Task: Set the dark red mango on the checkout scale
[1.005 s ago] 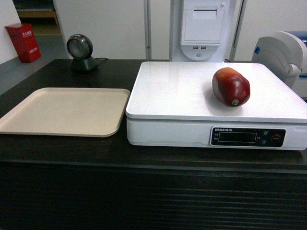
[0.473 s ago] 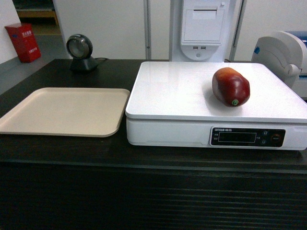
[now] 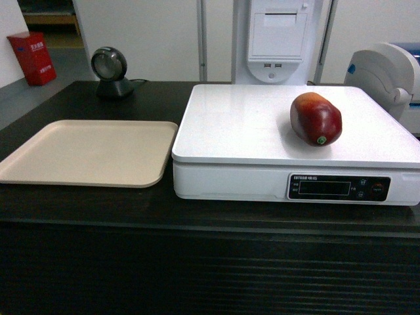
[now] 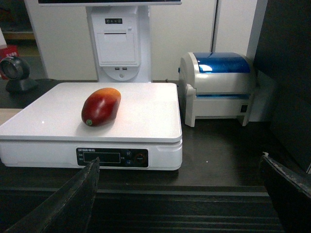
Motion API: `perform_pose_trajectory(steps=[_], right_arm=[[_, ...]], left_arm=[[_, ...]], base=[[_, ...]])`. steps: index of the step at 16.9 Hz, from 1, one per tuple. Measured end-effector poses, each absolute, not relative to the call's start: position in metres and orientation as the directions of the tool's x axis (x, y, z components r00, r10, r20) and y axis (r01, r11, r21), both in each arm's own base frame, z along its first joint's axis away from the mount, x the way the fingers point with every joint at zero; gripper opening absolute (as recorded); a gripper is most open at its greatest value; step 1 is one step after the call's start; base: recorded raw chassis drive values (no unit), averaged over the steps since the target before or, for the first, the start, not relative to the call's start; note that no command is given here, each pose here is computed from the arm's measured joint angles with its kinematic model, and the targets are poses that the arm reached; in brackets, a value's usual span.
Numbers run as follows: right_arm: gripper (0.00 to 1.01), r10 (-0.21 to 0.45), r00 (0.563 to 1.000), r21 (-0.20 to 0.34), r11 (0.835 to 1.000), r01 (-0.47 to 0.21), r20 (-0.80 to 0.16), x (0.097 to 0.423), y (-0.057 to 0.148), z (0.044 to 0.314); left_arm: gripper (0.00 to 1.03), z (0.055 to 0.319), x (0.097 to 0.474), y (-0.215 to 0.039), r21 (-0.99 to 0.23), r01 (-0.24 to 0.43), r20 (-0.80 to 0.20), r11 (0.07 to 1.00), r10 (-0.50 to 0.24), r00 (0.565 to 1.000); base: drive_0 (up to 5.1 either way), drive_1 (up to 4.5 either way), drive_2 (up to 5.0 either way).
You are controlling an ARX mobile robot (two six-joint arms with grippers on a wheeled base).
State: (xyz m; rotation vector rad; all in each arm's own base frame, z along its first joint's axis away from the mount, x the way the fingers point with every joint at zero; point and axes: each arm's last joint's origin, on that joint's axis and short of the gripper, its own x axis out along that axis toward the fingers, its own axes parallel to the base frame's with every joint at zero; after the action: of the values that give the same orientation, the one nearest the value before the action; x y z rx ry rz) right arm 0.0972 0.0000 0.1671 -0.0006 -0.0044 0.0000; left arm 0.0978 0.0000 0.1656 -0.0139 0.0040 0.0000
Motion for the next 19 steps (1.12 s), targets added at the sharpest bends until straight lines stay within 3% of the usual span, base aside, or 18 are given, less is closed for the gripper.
perform_pose_trajectory(steps=[3, 7, 19], right_arm=[[0.98, 0.000, 1.000, -0.001, 1.000, 0.000, 0.004, 0.0972, 0.0000, 0.1671], [0.98, 0.000, 1.000, -0.001, 1.000, 0.000, 0.004, 0.0972, 0.0000, 0.1671], [0.98, 0.000, 1.000, -0.001, 1.000, 0.000, 0.004, 0.0972, 0.0000, 0.1671]], left_arm=[[0.56, 0.1656, 0.0978, 0.0000, -0.014, 0.000, -0.004, 1.000, 0.000, 1.000], [0.97, 0.1656, 0.0978, 0.0000, -0.014, 0.000, -0.004, 1.000, 0.000, 1.000], [0.98, 0.1656, 0.0978, 0.0000, -0.012, 0.000, -0.004, 1.000, 0.000, 1.000]], base=[[0.0, 0.00, 0.0], [0.0, 0.00, 0.0], [0.0, 0.00, 0.0]])
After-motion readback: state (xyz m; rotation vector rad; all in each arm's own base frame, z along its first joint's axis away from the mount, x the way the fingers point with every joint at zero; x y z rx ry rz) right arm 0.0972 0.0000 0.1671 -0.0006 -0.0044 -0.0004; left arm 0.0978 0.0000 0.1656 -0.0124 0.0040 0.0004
